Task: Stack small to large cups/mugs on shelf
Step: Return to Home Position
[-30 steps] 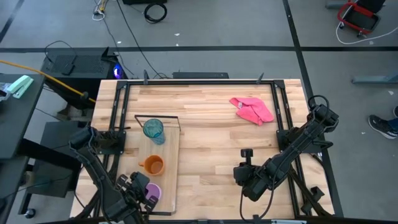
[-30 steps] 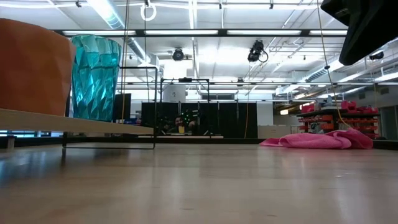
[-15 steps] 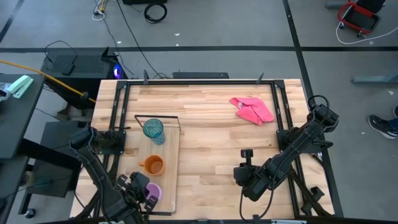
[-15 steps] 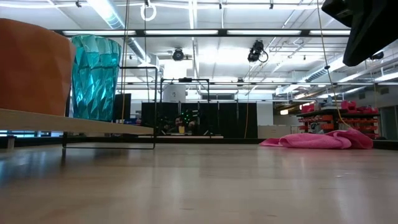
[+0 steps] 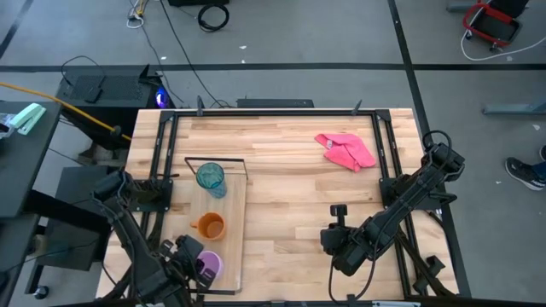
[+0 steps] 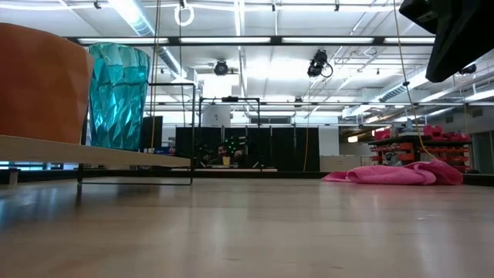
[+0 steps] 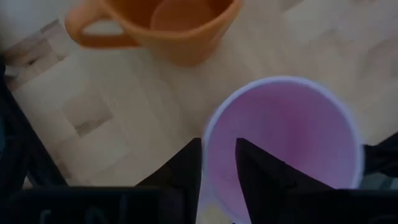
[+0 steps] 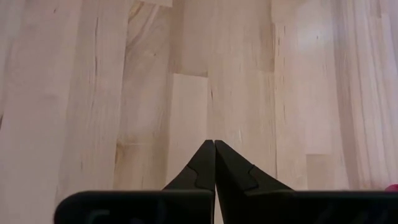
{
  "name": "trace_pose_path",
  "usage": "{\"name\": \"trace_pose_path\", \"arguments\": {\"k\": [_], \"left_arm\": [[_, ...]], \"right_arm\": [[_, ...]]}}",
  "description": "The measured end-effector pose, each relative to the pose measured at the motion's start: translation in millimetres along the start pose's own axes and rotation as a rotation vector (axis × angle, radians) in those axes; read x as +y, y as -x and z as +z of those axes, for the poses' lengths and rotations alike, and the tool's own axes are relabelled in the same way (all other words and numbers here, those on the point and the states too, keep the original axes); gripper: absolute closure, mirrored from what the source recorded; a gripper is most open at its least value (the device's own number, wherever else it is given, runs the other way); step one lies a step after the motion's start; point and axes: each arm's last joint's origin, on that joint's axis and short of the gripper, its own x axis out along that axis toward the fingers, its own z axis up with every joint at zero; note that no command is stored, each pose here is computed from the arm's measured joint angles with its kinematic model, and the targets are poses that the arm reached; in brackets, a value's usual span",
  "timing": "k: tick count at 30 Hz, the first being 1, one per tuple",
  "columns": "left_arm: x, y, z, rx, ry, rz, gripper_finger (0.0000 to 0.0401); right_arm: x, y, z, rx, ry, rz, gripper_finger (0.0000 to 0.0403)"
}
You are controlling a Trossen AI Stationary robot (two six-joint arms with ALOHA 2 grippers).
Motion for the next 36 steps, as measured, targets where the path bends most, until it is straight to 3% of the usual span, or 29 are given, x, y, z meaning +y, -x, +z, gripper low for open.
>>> {"name": "trace_pose_path", "arguments": {"k": [12,15,19,24,30,36], "left_arm": [[-0.8,36.6,17.0,-0.222,-0.025,-0.104,0.0294],[1.3,43.0,21.8,-0.319,-0.1,-0.159,0.0294],[0.4,50.3,30.5,-0.597,-0.249,-0.236,0.0298],[-1.8,54.5,35.0,-0.842,-0.447,-0.218,0.0306],[-2.9,56.9,37.2,-0.986,-0.652,-0.13,0.0318],[-3.0,57.4,37.6,-1.03,-0.796,-0.051,0.0329]], "right_arm": [[1.9,0.1,2.9,-0.028,0.037,0.017,0.0395],[3.3,0.0,6.3,-0.063,0.079,0.021,0.0395],[0.4,-2.4,14.4,-0.126,0.137,-0.014,0.0395],[-12.6,-11.0,25.3,-0.144,0.17,-0.057,0.0395],[-38.6,-24.7,37.8,-0.139,0.17,-0.181,0.0395],[-60.1,-36.0,48.4,-0.142,0.082,-0.223,0.0395]]}}
